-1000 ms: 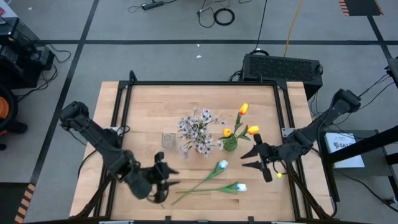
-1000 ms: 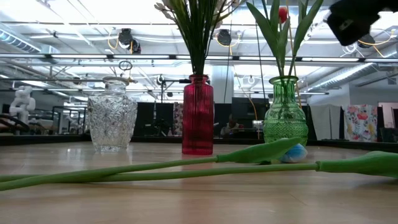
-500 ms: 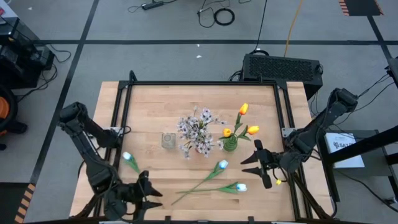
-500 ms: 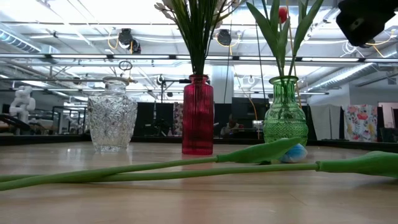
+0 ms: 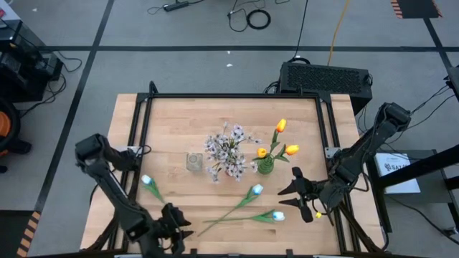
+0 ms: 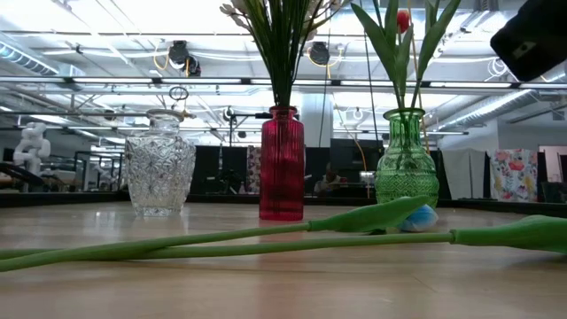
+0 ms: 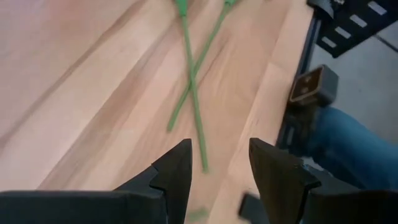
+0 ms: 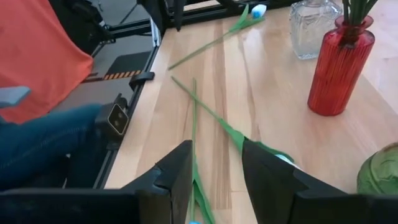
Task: Sort flowers into vase by color
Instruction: Put the middle white tulip into the transparent vase
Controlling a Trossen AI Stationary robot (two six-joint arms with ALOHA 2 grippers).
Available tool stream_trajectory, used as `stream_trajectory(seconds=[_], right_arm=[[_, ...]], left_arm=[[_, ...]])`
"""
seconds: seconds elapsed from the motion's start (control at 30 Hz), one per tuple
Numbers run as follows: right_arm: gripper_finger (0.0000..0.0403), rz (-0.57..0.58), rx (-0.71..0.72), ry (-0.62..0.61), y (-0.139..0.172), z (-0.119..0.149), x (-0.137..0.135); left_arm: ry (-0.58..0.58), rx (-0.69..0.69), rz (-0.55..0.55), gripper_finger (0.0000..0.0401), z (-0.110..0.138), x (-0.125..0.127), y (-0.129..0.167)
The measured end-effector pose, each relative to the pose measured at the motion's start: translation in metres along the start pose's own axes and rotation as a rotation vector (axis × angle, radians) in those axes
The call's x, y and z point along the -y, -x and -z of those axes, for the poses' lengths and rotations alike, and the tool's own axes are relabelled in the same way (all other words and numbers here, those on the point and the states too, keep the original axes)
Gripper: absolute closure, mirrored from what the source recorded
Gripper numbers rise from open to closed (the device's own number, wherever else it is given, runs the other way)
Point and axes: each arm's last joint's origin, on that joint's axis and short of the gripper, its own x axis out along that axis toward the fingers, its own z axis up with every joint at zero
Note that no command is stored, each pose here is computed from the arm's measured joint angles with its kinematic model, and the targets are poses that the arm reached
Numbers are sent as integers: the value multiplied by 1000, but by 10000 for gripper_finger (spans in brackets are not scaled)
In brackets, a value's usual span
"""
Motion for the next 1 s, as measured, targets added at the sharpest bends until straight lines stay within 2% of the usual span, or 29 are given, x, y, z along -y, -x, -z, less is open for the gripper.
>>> stream_trajectory(seconds=[0.3,0.5,0.63,0.83,1.0], right_arm=[[271,21,2,10,-1,-1,2],[271,20,3,-36,-1,-1,2],[271,16,1,-56,-1,0,2],[271,28,-10,-70,-4,3,2],[271,47,-33,-56,-10,8,1]], left_arm=[[-114,121,31,235,-10,9,-64],[-199,254,-86,235,-25,-2,-92],[-244,254,-132,232,-38,-10,-107],[-227,229,-103,198,-58,-16,-122],[-252,223,-82,171,-63,-16,-124]])
